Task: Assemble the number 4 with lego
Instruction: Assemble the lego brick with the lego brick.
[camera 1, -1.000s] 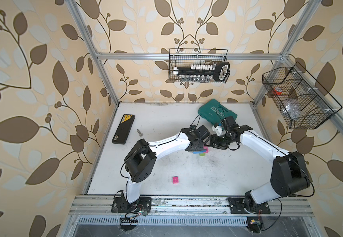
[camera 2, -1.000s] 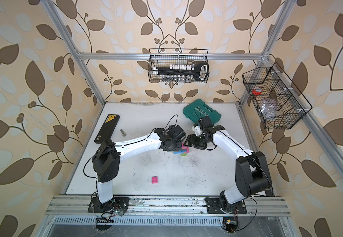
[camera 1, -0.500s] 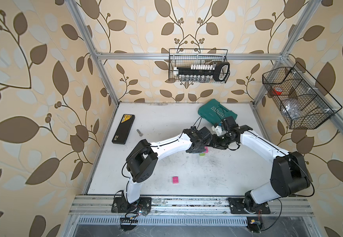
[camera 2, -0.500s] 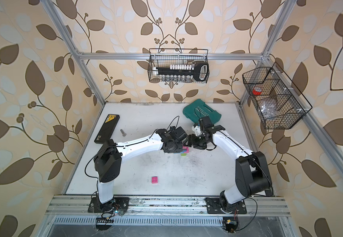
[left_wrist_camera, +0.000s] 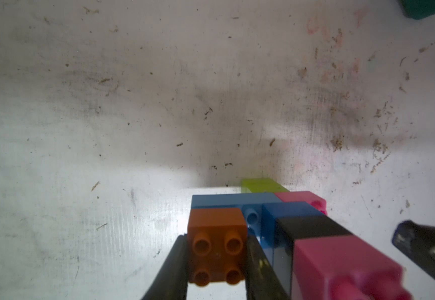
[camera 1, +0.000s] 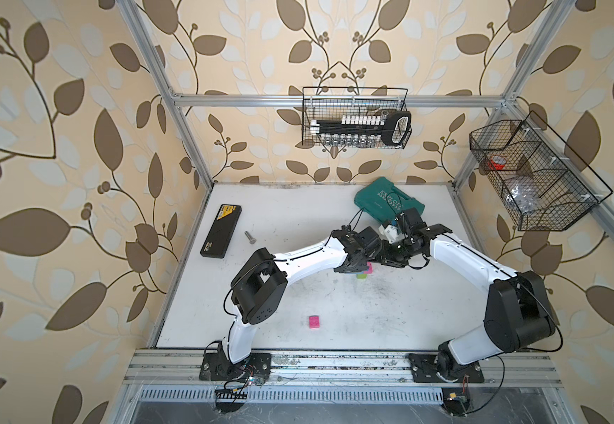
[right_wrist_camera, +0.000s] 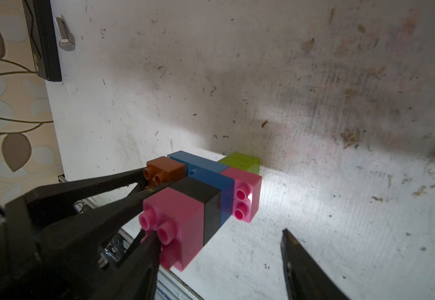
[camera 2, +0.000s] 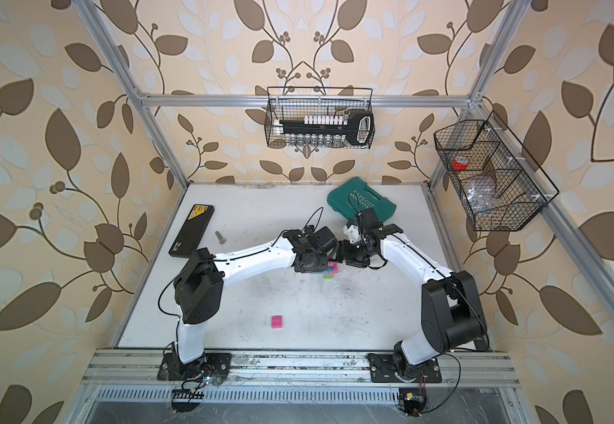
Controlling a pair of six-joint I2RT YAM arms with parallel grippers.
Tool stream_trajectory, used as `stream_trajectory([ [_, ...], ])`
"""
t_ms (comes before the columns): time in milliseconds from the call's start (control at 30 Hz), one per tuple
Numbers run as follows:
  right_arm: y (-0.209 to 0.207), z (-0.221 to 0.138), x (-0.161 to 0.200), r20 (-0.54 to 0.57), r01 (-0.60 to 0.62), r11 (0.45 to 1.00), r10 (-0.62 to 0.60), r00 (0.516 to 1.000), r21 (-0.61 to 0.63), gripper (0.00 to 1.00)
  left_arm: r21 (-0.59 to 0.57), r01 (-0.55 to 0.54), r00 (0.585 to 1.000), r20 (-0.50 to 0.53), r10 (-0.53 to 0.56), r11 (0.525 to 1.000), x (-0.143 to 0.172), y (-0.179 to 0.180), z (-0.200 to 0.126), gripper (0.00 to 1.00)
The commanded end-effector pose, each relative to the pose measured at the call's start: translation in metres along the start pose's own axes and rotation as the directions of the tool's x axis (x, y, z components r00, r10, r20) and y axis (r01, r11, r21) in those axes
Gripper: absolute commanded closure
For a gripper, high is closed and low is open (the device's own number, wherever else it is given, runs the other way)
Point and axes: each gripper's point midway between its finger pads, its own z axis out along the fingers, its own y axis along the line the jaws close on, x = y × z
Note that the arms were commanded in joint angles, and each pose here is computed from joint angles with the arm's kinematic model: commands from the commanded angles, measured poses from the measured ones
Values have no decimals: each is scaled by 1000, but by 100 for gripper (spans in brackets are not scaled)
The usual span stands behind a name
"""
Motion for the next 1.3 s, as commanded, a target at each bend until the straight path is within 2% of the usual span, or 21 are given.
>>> stream_trajectory([
  [0, -18, 11, 16, -53, -27, 998, 30, 998, 64, 32, -36, 1, 1000, 17, 0, 999, -1, 2, -3, 100],
  [400, -19, 12, 17, -61, -26, 997, 30, 998, 67, 33, -44, -29, 999, -31, 27, 999, 10, 3, 8, 100],
  [1267, -23, 16, 23, -75, -35, 997, 41, 996, 75, 35, -49, -30, 997, -69, 27, 998, 20, 4, 20, 100],
])
